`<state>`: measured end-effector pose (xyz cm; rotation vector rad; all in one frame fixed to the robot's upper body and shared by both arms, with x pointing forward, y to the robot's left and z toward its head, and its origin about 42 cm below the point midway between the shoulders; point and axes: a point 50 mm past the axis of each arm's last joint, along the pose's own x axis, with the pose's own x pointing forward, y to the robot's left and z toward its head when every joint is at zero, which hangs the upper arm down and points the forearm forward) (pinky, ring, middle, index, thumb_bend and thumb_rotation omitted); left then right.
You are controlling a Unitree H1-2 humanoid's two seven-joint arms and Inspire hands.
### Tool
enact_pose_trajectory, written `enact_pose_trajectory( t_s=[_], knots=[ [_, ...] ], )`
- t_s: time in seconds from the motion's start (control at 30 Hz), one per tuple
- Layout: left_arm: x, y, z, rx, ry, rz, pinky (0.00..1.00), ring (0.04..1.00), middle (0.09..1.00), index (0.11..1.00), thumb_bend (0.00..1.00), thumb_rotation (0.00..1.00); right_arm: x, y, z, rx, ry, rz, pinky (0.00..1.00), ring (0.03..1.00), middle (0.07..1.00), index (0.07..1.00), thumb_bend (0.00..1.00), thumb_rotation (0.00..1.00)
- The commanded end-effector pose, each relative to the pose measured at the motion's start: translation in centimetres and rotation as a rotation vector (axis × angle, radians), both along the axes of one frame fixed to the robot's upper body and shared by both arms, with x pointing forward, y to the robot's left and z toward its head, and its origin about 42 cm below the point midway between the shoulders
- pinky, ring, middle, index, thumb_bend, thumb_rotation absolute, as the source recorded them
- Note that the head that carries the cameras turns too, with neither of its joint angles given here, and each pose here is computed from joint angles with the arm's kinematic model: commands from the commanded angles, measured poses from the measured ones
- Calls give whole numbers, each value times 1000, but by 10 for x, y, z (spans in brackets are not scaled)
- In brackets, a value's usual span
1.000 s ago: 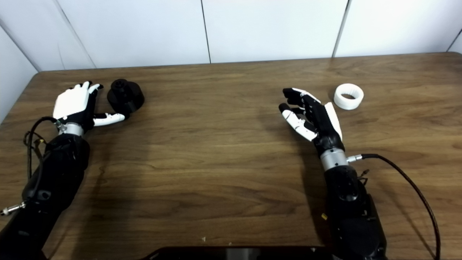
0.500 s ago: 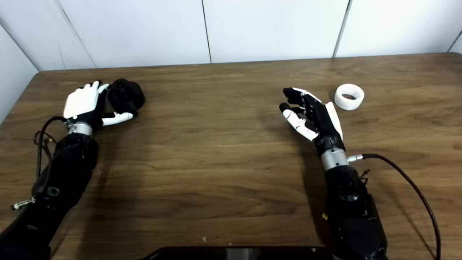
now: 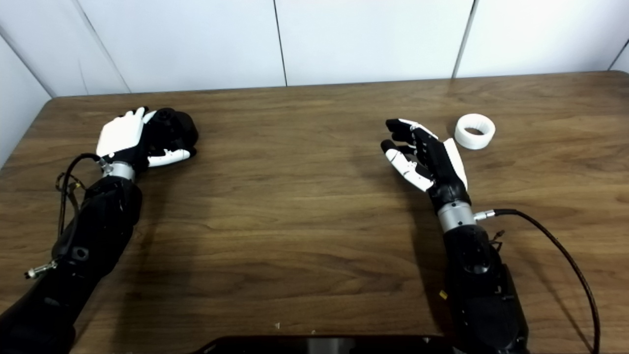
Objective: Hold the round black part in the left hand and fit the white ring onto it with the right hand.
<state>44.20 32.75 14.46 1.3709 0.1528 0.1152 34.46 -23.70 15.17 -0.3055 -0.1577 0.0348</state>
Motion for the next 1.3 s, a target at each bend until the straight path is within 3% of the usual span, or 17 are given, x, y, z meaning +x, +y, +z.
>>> enact_pose_trajectory(
  t_s=[0.0, 0.8, 1.07, 1.27],
  knots=[
    [17, 4, 32, 24, -100, 0, 1000, 1000, 1000, 896, 1000, 701, 6, 3, 24, 7, -113, 22, 736, 799, 794, 754, 507, 517],
    [24, 8, 24, 18, -122, 102, 1000, 1000, 1000, 867, 962, 618, 0, -4, 27, 30, -86, 4, 766, 799, 806, 741, 482, 490],
    [24, 9, 22, 3, -140, 115, 1000, 1000, 1000, 821, 942, 565, 1, -5, 28, 22, -93, 5, 777, 796, 802, 738, 478, 498],
    [23, 9, 19, 6, -129, 137, 1000, 1000, 1000, 780, 960, 579, 1, -7, 30, 26, -93, 5, 771, 781, 800, 730, 485, 485]
  ],
)
